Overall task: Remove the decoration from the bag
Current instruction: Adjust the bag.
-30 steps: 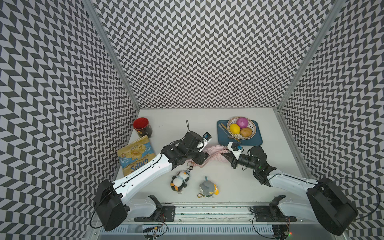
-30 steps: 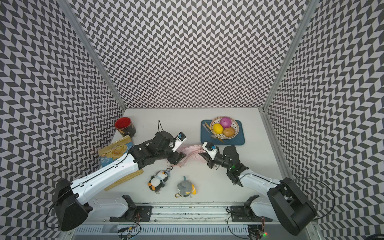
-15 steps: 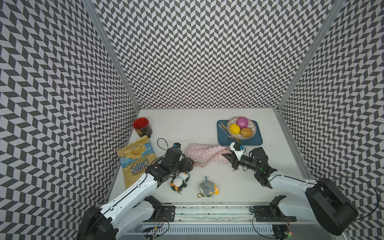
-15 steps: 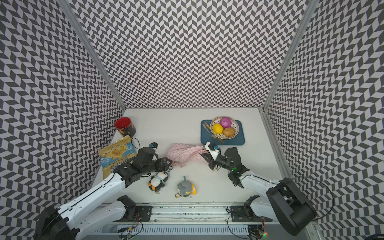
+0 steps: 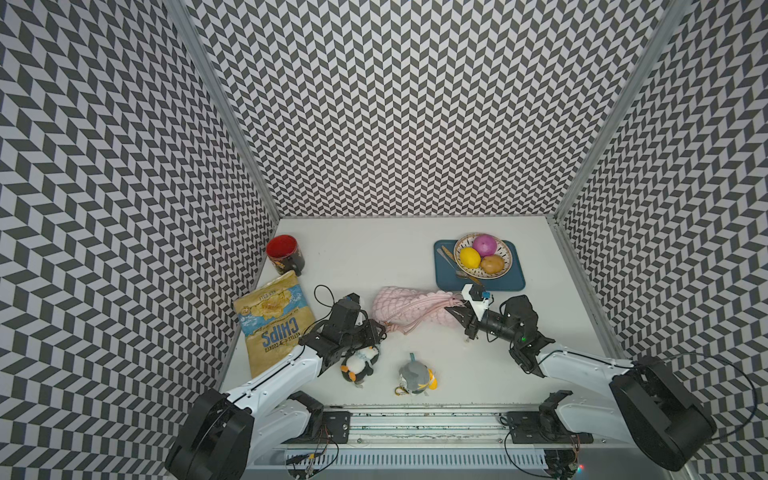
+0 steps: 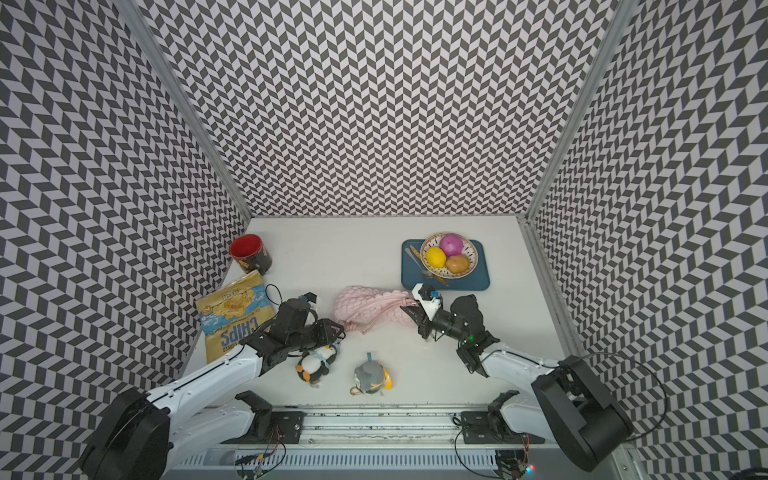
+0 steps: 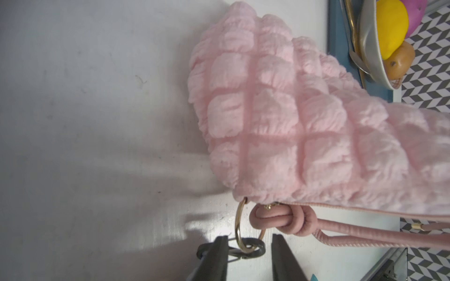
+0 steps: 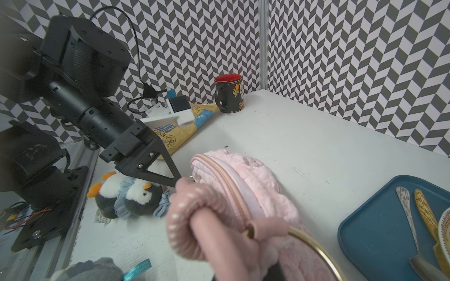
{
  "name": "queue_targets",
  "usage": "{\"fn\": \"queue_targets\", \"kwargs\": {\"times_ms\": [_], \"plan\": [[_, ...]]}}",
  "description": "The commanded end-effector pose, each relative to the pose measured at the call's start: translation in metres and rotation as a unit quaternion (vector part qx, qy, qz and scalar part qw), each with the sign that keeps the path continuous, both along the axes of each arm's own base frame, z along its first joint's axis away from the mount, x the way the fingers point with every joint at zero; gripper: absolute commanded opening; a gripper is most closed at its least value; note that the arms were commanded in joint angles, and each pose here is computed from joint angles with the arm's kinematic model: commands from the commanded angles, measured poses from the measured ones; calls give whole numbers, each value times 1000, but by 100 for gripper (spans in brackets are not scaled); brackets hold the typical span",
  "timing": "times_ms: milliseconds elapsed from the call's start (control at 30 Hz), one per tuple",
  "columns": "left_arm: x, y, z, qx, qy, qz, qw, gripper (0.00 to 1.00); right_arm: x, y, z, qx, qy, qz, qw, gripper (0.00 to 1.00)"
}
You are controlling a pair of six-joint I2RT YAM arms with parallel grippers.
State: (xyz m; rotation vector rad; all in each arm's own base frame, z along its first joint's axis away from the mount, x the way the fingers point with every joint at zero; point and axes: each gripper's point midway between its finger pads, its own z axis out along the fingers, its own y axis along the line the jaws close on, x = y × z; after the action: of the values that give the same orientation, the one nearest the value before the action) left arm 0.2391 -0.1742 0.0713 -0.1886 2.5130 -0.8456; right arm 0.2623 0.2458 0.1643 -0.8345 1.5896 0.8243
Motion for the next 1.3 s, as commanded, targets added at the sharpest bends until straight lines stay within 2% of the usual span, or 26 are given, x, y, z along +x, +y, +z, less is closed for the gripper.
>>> {"fn": "queue_targets", "kwargs": {"times_ms": [0,67,167,433,467,533,567,767,1033,1267], "plan": [[8,-7,4,-21,-20,-10,1000,24,0,0,12,21,-21,3,1000,6],[9,-6,4,-22,-23,-10,999,18,0,0,11,20,-20,4,1000,6],[11,-4,4,-22,-26,-10,999,14,-2,0,10,21,-17,6,1000,6],[9,2,-10,-18,-14,-13,1000,14,-3,0,10,22,-16,7,1000,6],[9,2,-10,-18,-14,-13,1000,11,-3,-1,10,22,-16,6,1000,6],[11,0,-7,-21,-19,-18,999,1,-3,-1,9,21,-14,5,1000,6],[12,-1,-5,-22,-21,-20,999,0,-2,-1,7,20,-12,2,1000,6],[19,-5,24,-33,-45,-26,998,0,3,-4,3,11,-4,-12,1000,9],[22,-20,71,-92,-64,-46,993,0,20,-16,-7,-23,26,-73,997,50],[30,-30,117,-147,-76,-59,984,0,34,-40,-7,-80,70,-152,983,64]]}}
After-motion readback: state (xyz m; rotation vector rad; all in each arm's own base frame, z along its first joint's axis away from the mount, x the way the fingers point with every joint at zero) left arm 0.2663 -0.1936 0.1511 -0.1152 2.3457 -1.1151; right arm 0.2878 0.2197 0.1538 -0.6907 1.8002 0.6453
